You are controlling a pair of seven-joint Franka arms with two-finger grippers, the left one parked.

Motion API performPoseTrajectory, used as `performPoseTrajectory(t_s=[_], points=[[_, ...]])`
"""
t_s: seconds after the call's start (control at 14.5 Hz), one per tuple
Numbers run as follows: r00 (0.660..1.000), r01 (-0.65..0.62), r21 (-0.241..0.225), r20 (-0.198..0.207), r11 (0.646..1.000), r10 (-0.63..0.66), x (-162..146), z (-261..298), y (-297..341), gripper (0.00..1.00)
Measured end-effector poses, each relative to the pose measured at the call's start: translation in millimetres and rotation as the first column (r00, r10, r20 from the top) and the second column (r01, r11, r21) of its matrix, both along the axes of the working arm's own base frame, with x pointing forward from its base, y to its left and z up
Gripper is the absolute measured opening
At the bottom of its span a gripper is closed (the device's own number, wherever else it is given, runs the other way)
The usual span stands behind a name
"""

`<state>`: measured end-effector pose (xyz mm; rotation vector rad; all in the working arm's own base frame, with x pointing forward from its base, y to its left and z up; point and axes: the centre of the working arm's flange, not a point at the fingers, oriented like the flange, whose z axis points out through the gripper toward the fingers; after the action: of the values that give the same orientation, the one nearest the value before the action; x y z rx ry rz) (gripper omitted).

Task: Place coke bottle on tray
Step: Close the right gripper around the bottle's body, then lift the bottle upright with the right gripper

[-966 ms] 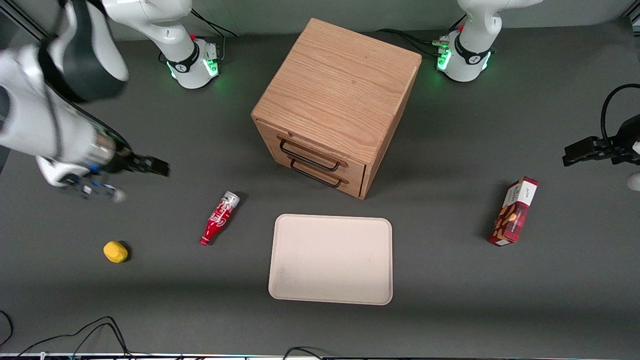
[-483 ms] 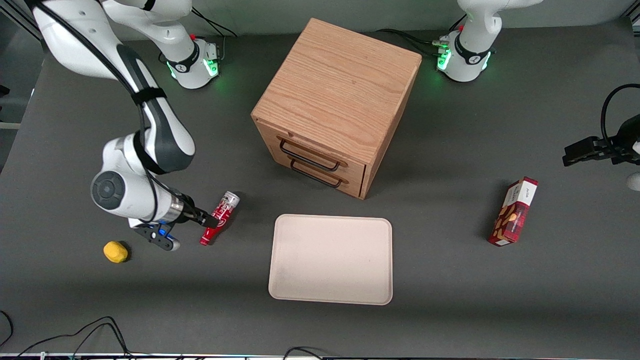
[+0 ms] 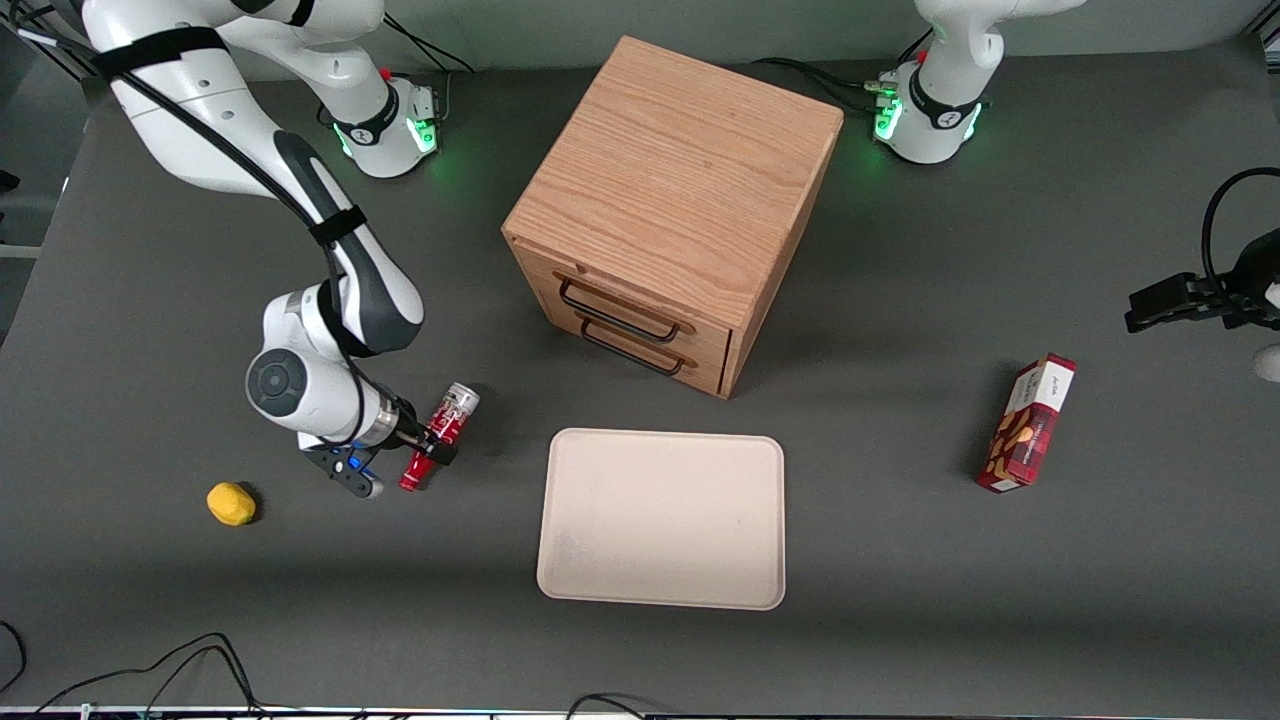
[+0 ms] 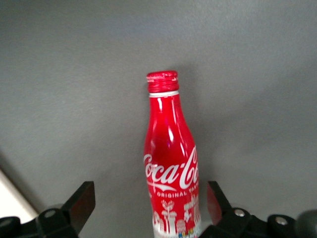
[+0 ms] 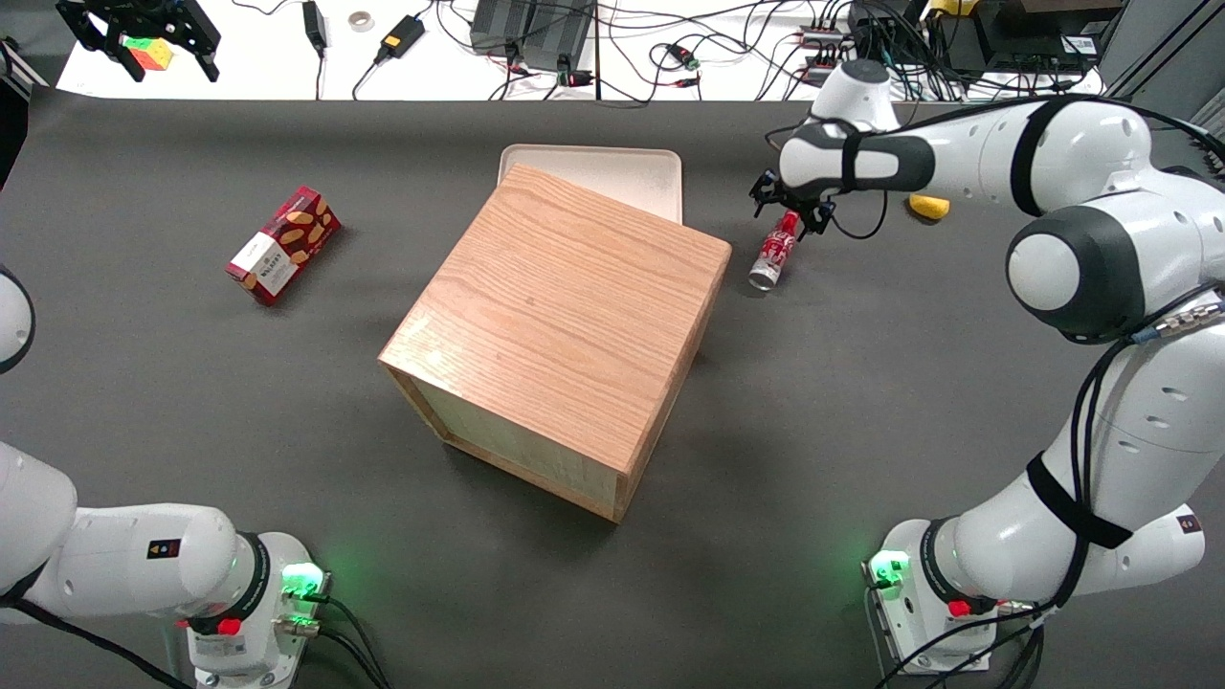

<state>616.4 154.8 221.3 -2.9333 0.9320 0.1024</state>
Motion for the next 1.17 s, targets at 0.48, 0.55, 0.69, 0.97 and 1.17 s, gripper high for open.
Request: performPoseTrajectory(t_s=[0.48, 0.55, 0.69, 0.97, 1.17], points=[[1.000, 0.006, -0.013, 0.000, 1.000, -0.006, -13.2, -39.4, 1.8, 0.77], [1.000, 0.005, -0.015, 0.001, 1.000, -0.005, -13.4, -39.5, 1.8, 0.63], [1.000, 0.006, -0.016, 0.003, 1.000, -0.006, -13.1, -38.9, 1.9, 0.56], [1.000, 0.004, -0.018, 0.015, 1.000, -0.004, -9.0, -32.2, 1.1, 0.56], [1.000, -0.001, -0.044, -0.010, 0.999, 0.000, 6.5, 17.7, -4.5, 0.56]])
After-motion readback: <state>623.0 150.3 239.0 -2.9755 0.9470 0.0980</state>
